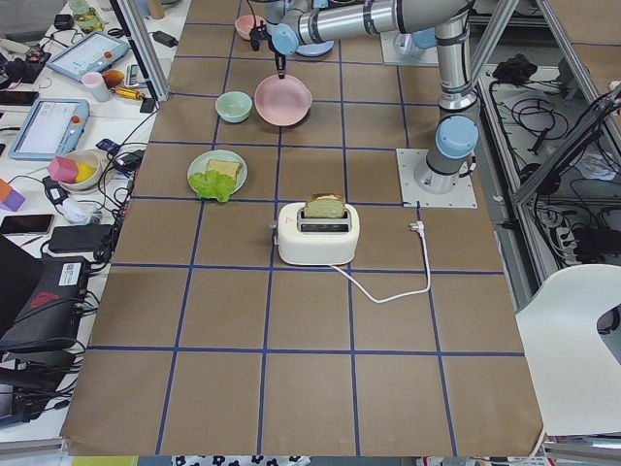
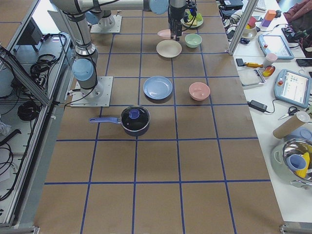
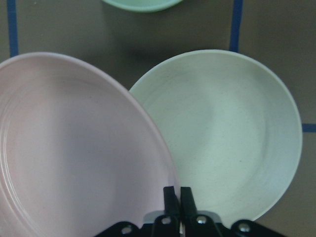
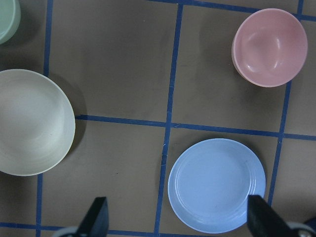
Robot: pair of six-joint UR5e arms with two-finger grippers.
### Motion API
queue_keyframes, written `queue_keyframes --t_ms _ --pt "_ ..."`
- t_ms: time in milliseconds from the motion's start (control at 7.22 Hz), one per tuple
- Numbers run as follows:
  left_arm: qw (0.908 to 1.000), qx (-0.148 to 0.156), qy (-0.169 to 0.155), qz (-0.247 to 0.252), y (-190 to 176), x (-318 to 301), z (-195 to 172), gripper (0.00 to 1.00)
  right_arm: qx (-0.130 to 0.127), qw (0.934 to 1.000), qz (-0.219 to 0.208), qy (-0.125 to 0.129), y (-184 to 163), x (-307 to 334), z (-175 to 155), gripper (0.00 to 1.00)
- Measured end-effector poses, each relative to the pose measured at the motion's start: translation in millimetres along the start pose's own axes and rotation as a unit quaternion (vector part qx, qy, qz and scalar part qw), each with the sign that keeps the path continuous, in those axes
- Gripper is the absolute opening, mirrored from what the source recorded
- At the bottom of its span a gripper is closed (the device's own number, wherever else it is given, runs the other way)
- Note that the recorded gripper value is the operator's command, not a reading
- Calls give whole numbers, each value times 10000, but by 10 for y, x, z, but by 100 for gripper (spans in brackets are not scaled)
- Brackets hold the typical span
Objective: Stack three plates with pink and blue
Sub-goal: 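Carry the pink plate with the left gripper onto the cream plate, then open the left gripper and lift it off the stacked plates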
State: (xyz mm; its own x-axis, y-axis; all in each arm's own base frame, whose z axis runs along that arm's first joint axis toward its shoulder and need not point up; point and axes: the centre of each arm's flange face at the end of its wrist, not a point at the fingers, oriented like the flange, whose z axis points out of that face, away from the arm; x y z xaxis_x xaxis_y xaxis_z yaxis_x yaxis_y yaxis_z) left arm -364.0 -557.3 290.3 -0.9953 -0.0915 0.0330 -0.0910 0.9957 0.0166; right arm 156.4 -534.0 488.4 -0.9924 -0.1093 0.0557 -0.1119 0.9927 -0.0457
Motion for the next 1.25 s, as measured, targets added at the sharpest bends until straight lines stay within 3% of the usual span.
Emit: queue_keyframes --t_ms 554,693,970,1247 --pt "9992 -227 223 -252 80 419 206 0 1 10000 2 -1 -1 2 1 100" --pt "9990 -259 240 -283 87 435 230 99 -1 10000 10 7 -4 16 5 100" --pt "9989 -281 231 -279 84 441 268 100 -98 9999 125 21 -9 198 93 100" --pt "9989 -270 260 -297 64 434 246 100 -365 9990 258 -4 31 695 354 100"
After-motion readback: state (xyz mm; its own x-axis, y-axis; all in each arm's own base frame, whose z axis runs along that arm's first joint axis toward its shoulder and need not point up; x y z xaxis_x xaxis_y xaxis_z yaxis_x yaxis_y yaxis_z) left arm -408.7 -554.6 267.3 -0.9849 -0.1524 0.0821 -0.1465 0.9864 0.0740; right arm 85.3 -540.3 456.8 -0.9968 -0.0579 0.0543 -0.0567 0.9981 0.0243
